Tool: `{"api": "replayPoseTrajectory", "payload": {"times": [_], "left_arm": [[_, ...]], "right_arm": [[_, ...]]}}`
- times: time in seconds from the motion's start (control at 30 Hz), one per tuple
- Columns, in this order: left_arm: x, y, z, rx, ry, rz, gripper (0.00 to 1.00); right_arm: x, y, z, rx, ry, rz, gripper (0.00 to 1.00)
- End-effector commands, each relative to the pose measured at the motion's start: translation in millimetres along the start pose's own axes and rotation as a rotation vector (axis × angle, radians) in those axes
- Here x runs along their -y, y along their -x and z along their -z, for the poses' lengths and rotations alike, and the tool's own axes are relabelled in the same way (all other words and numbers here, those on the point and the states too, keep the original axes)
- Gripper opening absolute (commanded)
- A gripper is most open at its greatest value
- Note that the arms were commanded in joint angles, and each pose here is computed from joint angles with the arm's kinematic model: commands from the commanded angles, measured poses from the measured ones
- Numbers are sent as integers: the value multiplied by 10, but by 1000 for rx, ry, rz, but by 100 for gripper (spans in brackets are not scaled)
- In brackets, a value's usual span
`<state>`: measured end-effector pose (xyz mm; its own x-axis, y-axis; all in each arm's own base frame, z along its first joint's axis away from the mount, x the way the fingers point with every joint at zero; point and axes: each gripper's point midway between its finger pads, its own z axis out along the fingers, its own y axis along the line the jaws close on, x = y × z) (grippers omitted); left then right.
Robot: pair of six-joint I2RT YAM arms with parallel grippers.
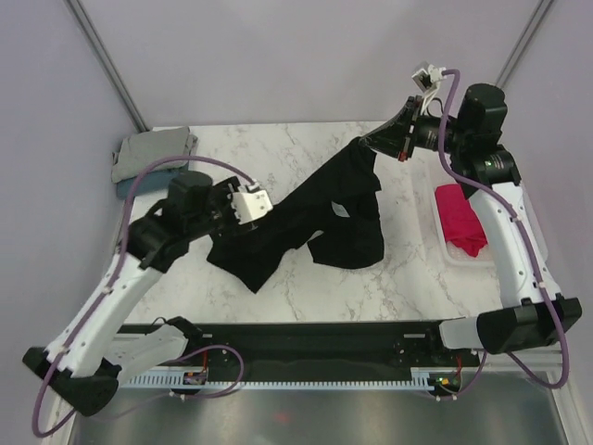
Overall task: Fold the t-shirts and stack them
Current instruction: Flatten the tshirt out
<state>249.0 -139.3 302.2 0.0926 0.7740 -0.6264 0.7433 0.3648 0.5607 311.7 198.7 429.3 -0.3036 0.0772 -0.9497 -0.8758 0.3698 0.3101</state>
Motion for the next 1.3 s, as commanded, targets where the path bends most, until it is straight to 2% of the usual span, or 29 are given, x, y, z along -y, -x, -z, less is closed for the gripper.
{"api": "replayPoseTrajectory", "payload": {"times": [0.0, 0.03, 0.07, 0.1, 0.13, 0.17, 0.2, 0.27, 0.3, 0.33, 0.4, 0.5, 0.53, 0.57, 0.67, 0.8, 0.97, 1.1, 1.17, 1.2, 1.27], "left_arm": [[-448, -478, -692, -154, 230, -38, 71], [-818, -295, -780, -83, 345, -11, 71], [-946, -335, -868, -99, 353, 29, 71], [-1097, -595, -1154, -183, 334, 60, 71], [-1303, -557, -1208, -161, 407, 206, 69], [-1480, -460, -1135, -163, 409, 252, 68], [-1405, -489, -1247, -178, 356, 292, 67], [-1156, -415, -1213, -144, 253, 312, 67], [-1145, -329, -1032, -112, 273, 305, 67], [-984, -395, -1018, -124, 250, 302, 67], [-798, -216, -916, -76, 228, 271, 67], [-519, -221, -919, -73, 178, 250, 67], [-110, -222, -933, -45, 7, 255, 69], [689, -429, -733, -131, -331, 272, 68], [1043, -451, -685, -129, -471, 272, 67], [1380, -602, -766, -248, -566, 275, 65], [1794, -778, -916, -426, -624, 256, 68], [2099, -801, -1031, -485, -656, 230, 70], [2157, -830, -1121, -507, -635, 199, 73], [2177, -888, -1190, -540, -629, 190, 77], [2132, -940, -1303, -567, -587, 165, 77]], "right_arm": [[536, -150, -194, -9, -60, -28, 0], [659, -170, -245, -13, -77, -31, 0], [801, -199, -292, -17, -101, -33, 0], [1043, -344, -388, -44, -116, -81, 0], [1116, -363, -426, -50, -118, -93, 0], [1173, -323, -436, -44, -123, -108, 0], [1250, -372, -450, -51, -128, -128, 0], [1272, -420, -437, -56, -138, -129, 0], [1247, -401, -402, -52, -147, -96, 0], [1307, -469, -378, -57, -182, -97, 0], [1409, -499, -330, -57, -251, -61, 0], [1805, -638, -249, -72, -416, -50, 0], [1948, -687, -187, -80, -464, -45, 0], [2183, -753, -109, -86, -558, -49, 0], [2587, -823, 126, -63, -709, -88, 0], [2937, -1099, 208, -87, -725, -208, 0], [3029, -1302, 159, -116, -703, -251, 0], [3053, -1383, 153, -129, -701, -260, 0], [3043, -1385, 142, -130, -692, -262, 0], [3041, -1382, 139, -128, -690, -263, 0], [3029, -1374, 134, -128, -684, -261, 0]]}}
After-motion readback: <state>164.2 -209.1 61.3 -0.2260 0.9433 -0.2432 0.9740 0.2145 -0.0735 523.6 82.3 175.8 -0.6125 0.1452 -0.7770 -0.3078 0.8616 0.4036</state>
